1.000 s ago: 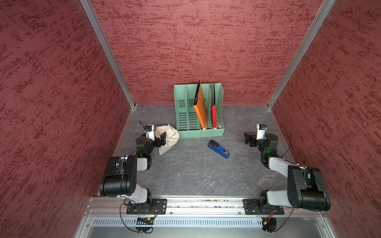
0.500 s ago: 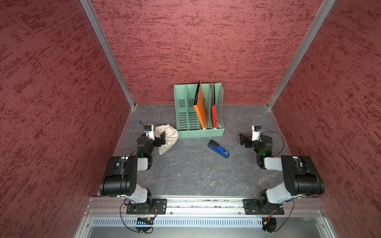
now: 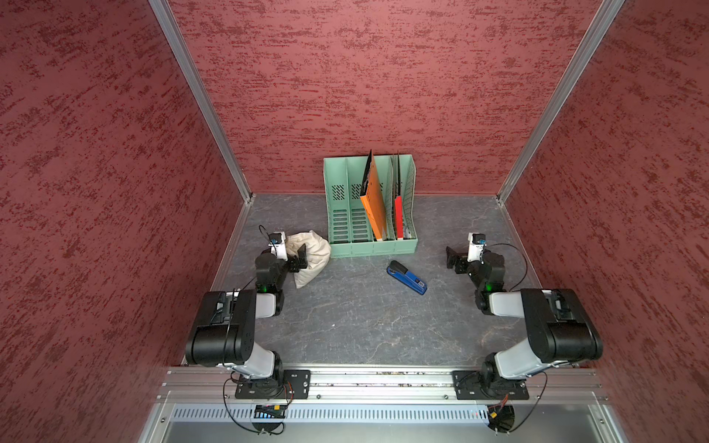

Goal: Close the soil bag
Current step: Reset both arms

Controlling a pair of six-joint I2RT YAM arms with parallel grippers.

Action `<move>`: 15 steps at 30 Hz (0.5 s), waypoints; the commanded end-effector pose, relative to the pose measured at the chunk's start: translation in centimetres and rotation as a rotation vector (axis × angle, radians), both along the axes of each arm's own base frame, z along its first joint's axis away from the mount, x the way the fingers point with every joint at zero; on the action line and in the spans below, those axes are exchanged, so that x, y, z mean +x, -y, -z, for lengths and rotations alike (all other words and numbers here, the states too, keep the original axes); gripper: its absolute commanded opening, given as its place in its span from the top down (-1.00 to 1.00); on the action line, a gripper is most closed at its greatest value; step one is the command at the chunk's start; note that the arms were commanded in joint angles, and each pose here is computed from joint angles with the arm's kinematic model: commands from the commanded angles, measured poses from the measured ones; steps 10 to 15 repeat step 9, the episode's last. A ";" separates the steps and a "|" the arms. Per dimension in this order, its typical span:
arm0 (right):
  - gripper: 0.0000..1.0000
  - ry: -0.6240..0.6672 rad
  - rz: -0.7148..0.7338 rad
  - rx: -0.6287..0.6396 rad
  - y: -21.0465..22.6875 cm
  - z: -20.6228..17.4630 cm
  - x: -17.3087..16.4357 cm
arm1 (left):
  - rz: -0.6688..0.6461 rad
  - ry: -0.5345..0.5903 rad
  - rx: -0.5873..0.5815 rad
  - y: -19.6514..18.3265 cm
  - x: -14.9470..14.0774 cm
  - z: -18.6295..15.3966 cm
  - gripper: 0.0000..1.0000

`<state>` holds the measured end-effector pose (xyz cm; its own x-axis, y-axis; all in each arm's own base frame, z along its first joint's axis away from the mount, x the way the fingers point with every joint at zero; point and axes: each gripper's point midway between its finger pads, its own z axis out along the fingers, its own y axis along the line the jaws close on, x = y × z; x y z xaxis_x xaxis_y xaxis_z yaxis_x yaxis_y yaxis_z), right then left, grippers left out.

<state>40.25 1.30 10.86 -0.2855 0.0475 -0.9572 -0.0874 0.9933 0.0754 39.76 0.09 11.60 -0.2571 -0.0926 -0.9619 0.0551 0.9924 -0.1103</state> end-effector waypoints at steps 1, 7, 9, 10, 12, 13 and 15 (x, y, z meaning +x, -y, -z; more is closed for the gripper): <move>-0.97 0.035 0.017 -0.016 0.2 -0.8 0.2 | -0.009 -0.004 0.006 0.0 0.3 0.0 -1.00; -0.97 0.035 0.014 -0.015 0.1 -0.8 0.2 | -0.010 -0.007 0.007 -0.1 0.3 0.0 -0.99; -0.97 0.034 0.016 -0.015 0.2 -0.8 0.2 | -0.009 -0.003 0.007 0.0 0.3 -0.1 -0.99; -0.97 0.034 0.016 -0.015 0.2 -0.8 0.2 | -0.009 -0.003 0.007 0.0 0.3 -0.1 -0.99; -0.97 0.034 0.016 -0.015 0.2 -0.8 0.2 | -0.009 -0.003 0.007 0.0 0.3 -0.1 -0.99; -0.97 0.034 0.016 -0.015 0.2 -0.8 0.2 | -0.009 -0.003 0.007 0.0 0.3 -0.1 -0.99; -0.97 0.034 0.016 -0.015 0.2 -0.8 0.2 | -0.009 -0.003 0.007 0.0 0.3 -0.1 -0.99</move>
